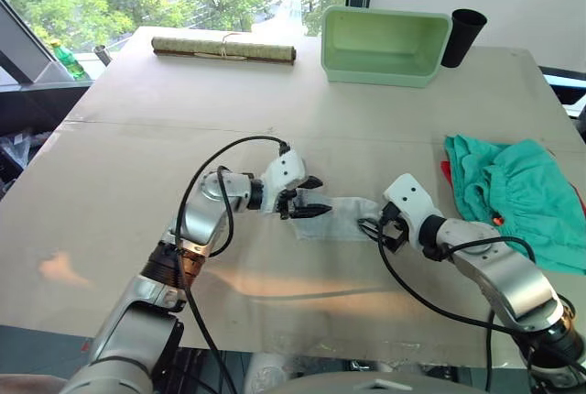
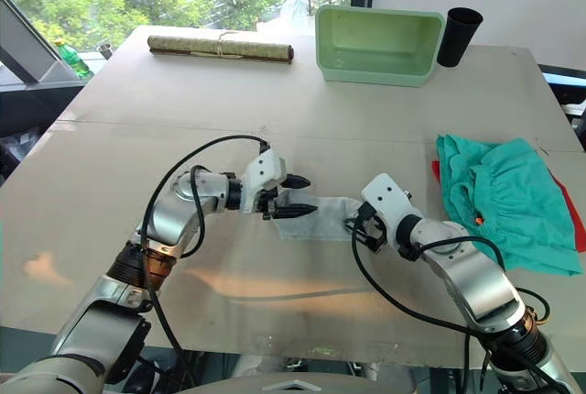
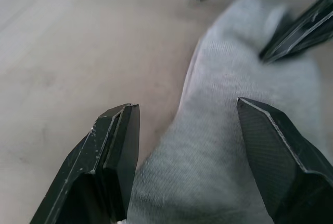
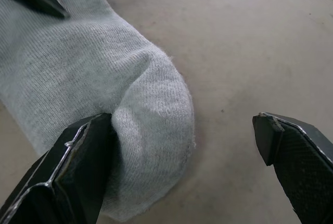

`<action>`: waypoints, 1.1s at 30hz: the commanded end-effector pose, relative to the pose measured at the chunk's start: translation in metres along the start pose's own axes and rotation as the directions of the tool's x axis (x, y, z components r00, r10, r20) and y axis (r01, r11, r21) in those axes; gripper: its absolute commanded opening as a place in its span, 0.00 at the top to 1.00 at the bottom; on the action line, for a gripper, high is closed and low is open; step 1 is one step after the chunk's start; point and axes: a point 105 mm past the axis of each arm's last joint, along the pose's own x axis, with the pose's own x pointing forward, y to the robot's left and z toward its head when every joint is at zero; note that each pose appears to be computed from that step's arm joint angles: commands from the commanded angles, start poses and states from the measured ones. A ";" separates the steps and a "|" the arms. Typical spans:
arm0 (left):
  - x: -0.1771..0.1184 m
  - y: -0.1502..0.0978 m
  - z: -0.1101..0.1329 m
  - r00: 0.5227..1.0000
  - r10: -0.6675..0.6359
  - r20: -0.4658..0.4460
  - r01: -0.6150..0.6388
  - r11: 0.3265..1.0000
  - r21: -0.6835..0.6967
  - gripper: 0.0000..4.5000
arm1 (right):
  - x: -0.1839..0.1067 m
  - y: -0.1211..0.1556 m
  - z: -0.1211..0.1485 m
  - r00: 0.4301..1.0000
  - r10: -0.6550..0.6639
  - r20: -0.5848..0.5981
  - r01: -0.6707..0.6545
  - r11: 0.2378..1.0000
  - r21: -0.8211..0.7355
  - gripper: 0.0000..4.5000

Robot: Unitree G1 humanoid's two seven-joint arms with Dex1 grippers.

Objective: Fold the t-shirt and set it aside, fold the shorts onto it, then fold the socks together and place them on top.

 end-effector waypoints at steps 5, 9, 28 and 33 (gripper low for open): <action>0.019 -0.012 -0.005 1.000 -0.020 0.001 0.020 1.000 0.019 0.29 | -0.005 0.027 -0.007 0.986 0.168 -0.007 -0.162 0.956 0.246 0.00; 0.021 -0.016 -0.013 1.000 -0.018 -0.011 0.018 1.000 0.002 0.28 | -0.014 0.034 -0.008 0.971 0.240 -0.008 -0.226 0.925 0.307 0.06; 0.023 -0.027 -0.015 0.999 -0.033 0.001 0.033 0.999 -0.001 0.28 | -0.032 0.011 0.019 0.941 0.229 0.251 -0.337 0.725 0.601 0.97; 0.032 -0.033 0.003 0.997 -0.058 0.054 0.057 0.998 0.022 0.28 | -0.047 -0.005 0.031 0.926 0.219 0.307 -0.365 0.718 0.592 0.97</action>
